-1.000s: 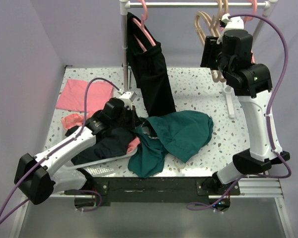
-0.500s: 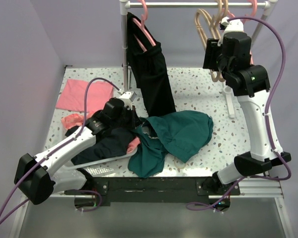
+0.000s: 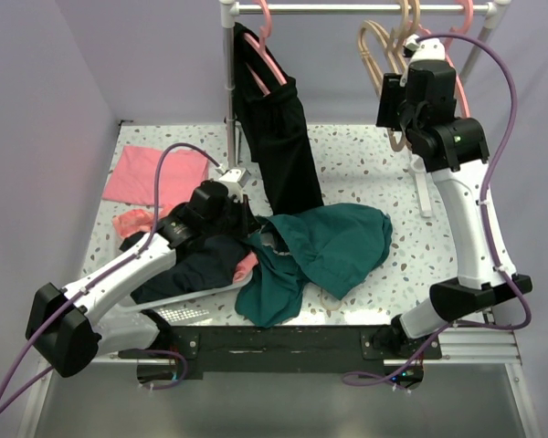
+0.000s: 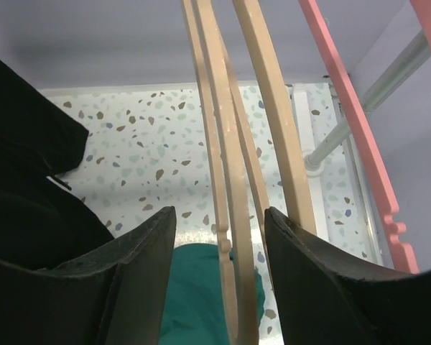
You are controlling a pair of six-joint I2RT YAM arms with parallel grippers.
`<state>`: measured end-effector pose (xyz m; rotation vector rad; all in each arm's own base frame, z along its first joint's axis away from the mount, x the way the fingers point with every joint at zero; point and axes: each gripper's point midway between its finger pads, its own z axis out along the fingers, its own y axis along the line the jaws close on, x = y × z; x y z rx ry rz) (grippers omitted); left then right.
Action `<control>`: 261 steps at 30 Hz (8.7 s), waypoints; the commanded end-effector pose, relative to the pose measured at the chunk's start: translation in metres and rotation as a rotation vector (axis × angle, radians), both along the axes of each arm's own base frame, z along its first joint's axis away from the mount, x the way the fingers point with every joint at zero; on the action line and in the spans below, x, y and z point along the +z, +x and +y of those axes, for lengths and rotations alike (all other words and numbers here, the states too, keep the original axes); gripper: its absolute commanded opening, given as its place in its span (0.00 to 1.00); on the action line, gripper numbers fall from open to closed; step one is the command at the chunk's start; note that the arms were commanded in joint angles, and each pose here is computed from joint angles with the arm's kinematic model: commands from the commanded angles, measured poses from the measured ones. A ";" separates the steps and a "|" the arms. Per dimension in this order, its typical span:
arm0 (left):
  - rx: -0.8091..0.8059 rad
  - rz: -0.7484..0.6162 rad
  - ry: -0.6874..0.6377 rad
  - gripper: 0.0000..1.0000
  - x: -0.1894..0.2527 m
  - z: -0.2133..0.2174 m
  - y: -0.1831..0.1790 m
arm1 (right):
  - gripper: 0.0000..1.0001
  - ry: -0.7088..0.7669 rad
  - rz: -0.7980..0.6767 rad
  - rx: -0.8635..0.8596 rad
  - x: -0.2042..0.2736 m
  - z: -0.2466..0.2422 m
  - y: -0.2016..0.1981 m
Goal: Place the shorts on the hanger
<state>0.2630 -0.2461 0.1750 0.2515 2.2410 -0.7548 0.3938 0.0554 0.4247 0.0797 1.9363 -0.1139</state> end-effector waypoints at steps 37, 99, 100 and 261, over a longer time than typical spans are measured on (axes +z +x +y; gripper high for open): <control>0.002 -0.118 0.047 0.00 0.032 0.009 0.010 | 0.00 0.165 -0.197 0.290 0.061 0.038 -0.027; 0.169 -0.117 0.252 0.00 0.037 0.030 0.084 | 0.00 0.572 0.345 0.679 -0.077 0.067 -0.335; 0.166 -0.120 0.250 0.00 0.039 0.028 0.085 | 0.00 0.572 0.351 0.669 -0.081 0.066 -0.334; -0.091 -0.670 0.086 0.49 0.155 -0.037 -0.006 | 0.00 0.479 0.129 1.241 -0.148 0.192 -0.235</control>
